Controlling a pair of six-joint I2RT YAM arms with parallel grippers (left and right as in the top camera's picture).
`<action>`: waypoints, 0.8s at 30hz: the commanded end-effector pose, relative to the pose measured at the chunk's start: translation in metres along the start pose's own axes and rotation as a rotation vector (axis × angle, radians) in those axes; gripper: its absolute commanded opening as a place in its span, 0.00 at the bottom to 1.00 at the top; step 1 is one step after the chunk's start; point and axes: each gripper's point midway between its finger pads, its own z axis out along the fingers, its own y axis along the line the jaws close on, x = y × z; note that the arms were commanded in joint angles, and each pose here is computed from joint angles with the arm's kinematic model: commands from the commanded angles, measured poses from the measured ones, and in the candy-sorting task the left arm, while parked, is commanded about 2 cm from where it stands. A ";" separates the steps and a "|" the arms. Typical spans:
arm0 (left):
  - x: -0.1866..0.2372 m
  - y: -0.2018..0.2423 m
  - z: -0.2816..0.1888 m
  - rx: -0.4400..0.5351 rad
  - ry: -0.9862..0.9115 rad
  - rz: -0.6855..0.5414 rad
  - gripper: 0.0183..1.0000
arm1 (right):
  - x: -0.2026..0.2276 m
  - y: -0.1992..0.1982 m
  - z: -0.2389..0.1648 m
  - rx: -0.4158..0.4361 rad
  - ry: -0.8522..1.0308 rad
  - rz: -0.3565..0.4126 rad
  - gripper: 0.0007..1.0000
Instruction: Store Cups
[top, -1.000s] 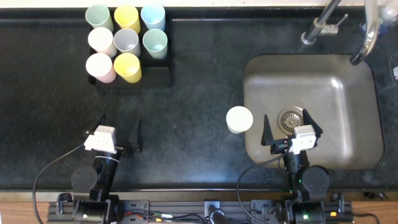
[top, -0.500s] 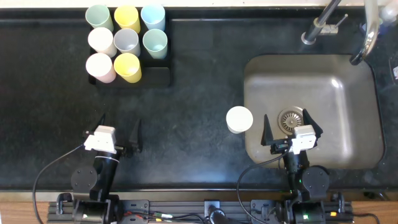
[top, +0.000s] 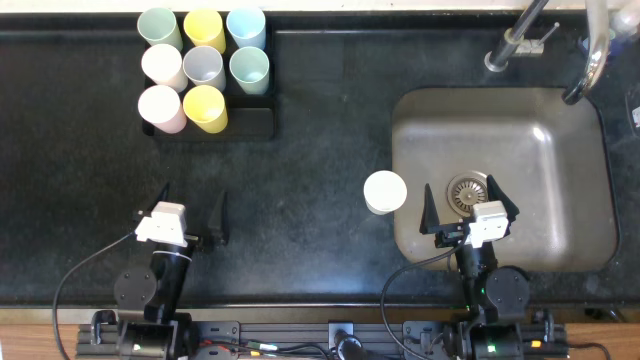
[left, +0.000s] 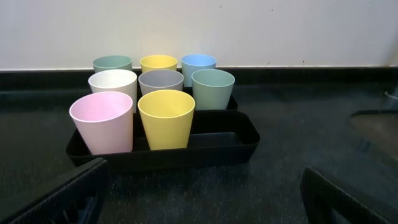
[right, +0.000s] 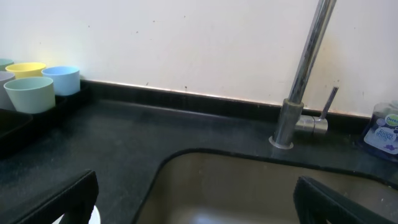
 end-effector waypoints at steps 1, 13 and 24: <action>-0.001 0.003 -0.001 -0.014 -0.004 0.021 1.00 | 0.003 -0.001 0.000 0.002 -0.001 -0.003 1.00; -0.001 0.003 -0.001 -0.014 -0.004 0.021 1.00 | 0.001 -0.001 0.000 0.004 -0.008 -0.004 1.00; -0.001 0.003 -0.001 -0.014 -0.004 0.021 1.00 | -0.060 -0.003 0.013 -0.016 0.065 -0.019 1.00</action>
